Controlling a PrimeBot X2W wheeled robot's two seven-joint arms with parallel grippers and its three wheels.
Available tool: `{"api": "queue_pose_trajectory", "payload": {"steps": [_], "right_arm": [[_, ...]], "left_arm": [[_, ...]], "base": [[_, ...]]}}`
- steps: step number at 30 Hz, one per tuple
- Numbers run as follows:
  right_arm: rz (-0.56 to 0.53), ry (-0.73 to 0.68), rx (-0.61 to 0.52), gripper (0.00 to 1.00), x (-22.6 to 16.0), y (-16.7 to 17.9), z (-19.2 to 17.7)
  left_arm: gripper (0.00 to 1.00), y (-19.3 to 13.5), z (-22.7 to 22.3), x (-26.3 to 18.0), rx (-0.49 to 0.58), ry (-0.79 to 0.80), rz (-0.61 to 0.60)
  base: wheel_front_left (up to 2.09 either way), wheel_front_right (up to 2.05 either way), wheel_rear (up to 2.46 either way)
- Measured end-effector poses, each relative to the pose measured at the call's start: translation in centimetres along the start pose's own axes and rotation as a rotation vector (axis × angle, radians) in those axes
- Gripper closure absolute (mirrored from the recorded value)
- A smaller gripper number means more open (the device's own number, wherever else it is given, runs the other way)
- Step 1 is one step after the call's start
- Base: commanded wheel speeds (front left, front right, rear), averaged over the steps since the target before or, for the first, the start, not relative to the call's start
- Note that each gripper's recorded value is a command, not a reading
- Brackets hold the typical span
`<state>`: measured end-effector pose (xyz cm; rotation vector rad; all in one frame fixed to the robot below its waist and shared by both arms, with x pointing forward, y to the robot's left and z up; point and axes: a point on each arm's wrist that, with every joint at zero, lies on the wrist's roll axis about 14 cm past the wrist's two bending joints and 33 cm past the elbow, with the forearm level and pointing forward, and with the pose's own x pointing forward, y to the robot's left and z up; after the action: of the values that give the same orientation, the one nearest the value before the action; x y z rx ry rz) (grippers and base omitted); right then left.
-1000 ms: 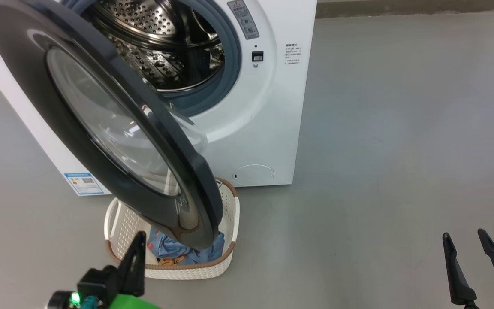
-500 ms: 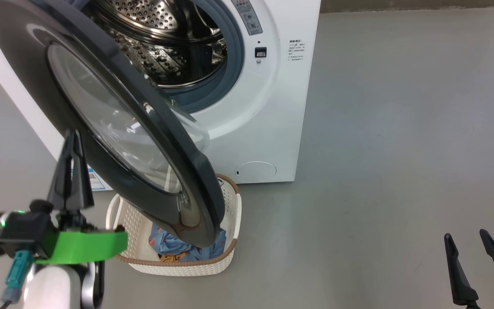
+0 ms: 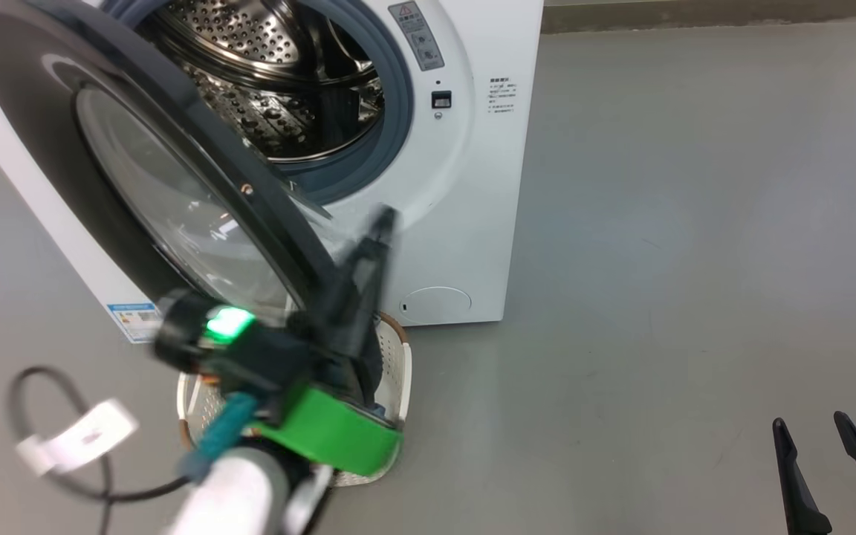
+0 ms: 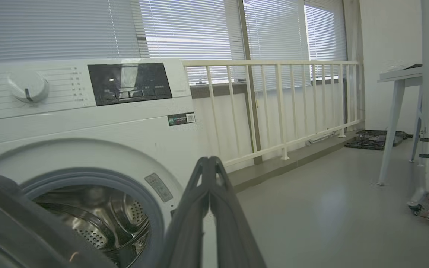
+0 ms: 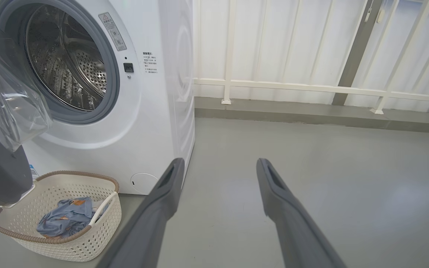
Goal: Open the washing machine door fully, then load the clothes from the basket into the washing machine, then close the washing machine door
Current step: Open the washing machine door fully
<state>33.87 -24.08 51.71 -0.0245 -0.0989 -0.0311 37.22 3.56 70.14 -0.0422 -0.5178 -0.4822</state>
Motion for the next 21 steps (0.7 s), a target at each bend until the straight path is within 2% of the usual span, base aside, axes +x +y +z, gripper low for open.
{"api": "queue_pose_trajectory", "payload": {"steps": [4, 8, 13, 21], "right_arm": [[-0.004, 0.005, -0.001, 0.00, -0.1, -0.1, -0.1], [0.002, 0.014, 0.000, 0.00, -0.1, 0.1, -0.4], [0.031, 0.024, 0.007, 0.00, 0.2, 1.1, -0.8], [0.056, 0.030, 0.013, 0.00, 0.5, 1.9, -1.0]], "left_arm": [[1.00, -3.9, -2.9, -0.2, -0.104, 0.150, -0.115], [1.00, -6.1, -6.9, -1.2, -0.185, 0.310, -0.166], [1.00, -6.6, -11.2, -2.5, -0.233, 0.459, -0.133], [1.00, -5.3, -14.0, -2.7, -0.211, 0.529, -0.048]], "base": [[0.00, 0.00, 0.00], [0.00, 0.00, 0.00], [0.00, 0.00, 0.00], [0.00, 0.00, 0.00]]}}
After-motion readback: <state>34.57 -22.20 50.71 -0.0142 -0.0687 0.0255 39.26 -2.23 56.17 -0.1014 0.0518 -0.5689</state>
